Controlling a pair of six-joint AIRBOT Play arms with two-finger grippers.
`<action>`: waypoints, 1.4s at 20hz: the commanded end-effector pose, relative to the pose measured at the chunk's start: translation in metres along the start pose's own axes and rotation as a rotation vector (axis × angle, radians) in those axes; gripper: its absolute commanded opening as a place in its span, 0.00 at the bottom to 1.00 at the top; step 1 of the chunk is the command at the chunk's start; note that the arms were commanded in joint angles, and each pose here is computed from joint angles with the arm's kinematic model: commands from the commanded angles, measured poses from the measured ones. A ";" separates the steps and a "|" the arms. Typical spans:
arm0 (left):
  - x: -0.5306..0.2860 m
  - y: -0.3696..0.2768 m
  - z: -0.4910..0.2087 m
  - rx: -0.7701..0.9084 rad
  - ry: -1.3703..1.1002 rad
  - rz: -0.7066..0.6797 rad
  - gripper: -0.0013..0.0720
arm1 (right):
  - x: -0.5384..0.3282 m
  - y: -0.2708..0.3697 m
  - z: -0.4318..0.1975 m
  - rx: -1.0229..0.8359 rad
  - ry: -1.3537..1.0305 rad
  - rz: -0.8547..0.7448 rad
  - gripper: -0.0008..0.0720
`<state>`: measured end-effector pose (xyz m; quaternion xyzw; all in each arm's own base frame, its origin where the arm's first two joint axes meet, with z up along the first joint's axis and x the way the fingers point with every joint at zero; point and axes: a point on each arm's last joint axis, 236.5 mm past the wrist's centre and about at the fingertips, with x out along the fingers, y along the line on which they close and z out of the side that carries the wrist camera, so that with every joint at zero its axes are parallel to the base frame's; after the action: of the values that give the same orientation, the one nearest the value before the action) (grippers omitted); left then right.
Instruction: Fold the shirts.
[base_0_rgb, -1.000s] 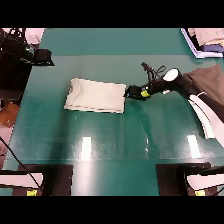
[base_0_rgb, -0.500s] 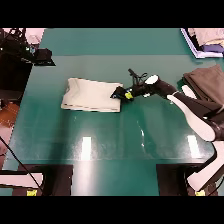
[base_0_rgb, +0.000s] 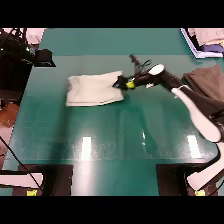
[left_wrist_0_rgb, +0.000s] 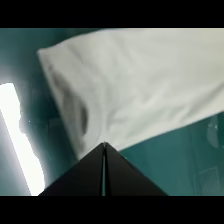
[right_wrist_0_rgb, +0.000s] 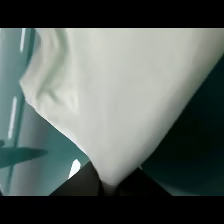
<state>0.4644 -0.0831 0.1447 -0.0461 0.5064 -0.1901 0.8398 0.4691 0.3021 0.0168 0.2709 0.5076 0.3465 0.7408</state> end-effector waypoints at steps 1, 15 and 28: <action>0.007 -0.026 0.001 0.047 0.005 -0.029 0.05 | -0.097 -0.033 0.045 -0.048 -0.126 -0.129 0.03; 0.034 -0.156 0.002 0.268 -0.043 -0.158 0.05 | -0.435 -0.207 0.113 0.069 -0.754 -0.569 0.03; 0.034 -0.156 0.001 0.263 -0.039 -0.158 0.06 | -0.545 -0.109 0.109 -0.095 -0.769 -0.574 0.03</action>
<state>0.4375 -0.2392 0.1593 0.0206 0.4551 -0.3192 0.8310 0.4869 -0.1966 0.2806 0.1773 0.1962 0.0299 0.9639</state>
